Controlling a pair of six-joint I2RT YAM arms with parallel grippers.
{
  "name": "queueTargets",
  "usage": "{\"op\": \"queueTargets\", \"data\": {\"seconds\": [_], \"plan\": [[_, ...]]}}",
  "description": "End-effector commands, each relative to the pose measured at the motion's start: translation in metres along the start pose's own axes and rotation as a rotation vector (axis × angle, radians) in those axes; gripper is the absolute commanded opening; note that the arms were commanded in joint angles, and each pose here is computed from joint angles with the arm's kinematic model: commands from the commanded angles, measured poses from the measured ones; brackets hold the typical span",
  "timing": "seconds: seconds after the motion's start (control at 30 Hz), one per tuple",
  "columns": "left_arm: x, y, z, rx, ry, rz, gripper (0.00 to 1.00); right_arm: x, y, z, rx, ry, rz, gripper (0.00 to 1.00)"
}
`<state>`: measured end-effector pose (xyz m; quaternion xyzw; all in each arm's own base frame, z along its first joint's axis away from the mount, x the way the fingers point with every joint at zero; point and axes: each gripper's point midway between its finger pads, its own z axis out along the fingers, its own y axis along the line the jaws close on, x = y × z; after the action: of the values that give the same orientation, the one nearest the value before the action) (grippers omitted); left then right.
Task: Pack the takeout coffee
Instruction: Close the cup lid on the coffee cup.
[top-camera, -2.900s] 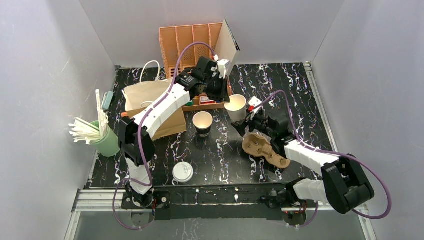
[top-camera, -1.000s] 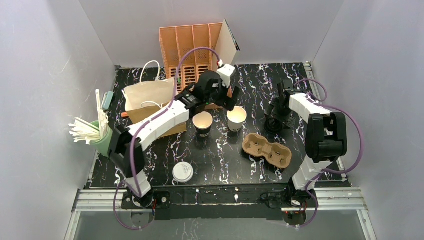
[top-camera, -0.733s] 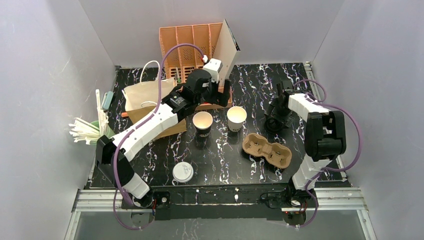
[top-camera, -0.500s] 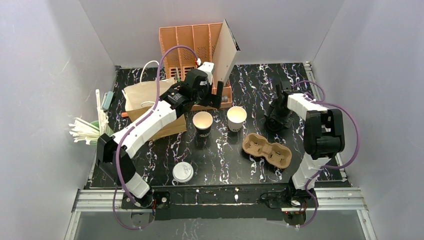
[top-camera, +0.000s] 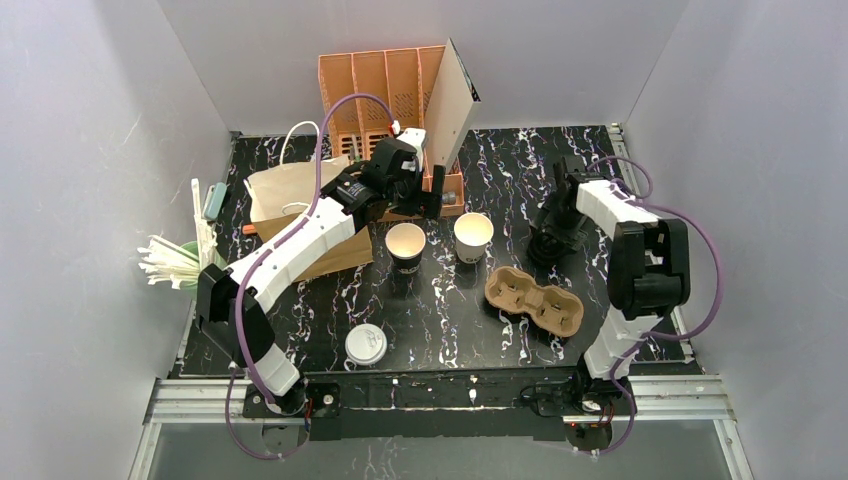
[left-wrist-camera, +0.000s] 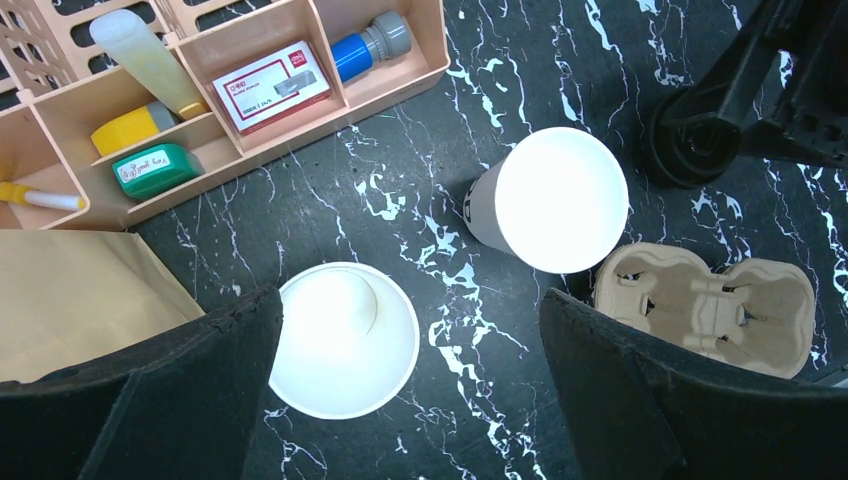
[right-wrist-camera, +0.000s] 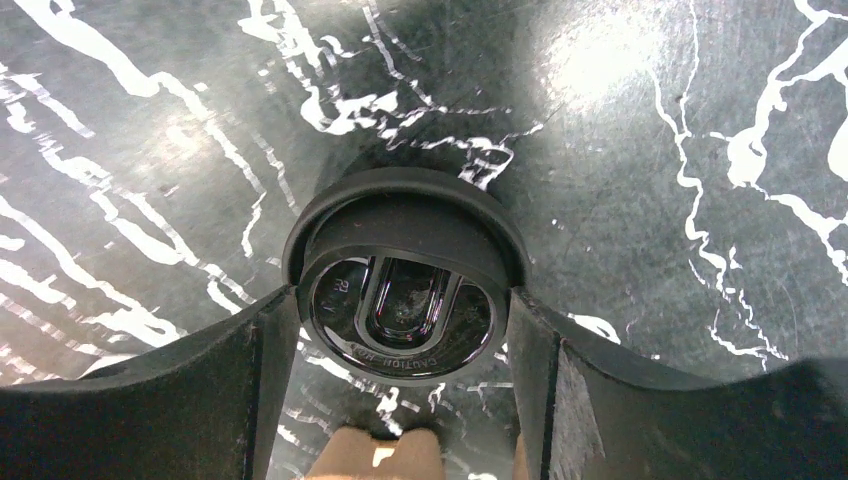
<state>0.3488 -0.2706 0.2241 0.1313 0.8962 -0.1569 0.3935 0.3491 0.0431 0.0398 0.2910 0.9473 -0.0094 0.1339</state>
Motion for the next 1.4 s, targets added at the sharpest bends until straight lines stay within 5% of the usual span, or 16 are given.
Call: {"op": "queueTargets", "data": {"seconds": [0.0, 0.23, 0.47, 0.87, 1.37], "plan": [[-0.012, -0.001, -0.006, 0.007, -0.016, -0.015, 0.98, -0.017, 0.021, -0.065, -0.143, -0.067, 0.012, 0.72], [-0.004, -0.012, 0.017, 0.096, 0.072, -0.105, 0.98, -0.002, 0.069, -0.131, -0.493, -0.071, -0.108, 0.64], [-0.011, -0.021, 0.037, 0.179, 0.112, -0.206, 0.96, 0.023, 0.117, -0.160, -0.634, -0.083, -0.303, 0.63], [-0.008, -0.026, 0.057, 0.233, 0.151, -0.249, 0.51, 0.041, 0.156, -0.144, -0.519, -0.109, -0.554, 0.66], [0.005, -0.025, 0.071, 0.240, 0.199, -0.277, 0.47, 0.060, 0.156, -0.141, -0.431, -0.061, -0.656, 0.70]]}}
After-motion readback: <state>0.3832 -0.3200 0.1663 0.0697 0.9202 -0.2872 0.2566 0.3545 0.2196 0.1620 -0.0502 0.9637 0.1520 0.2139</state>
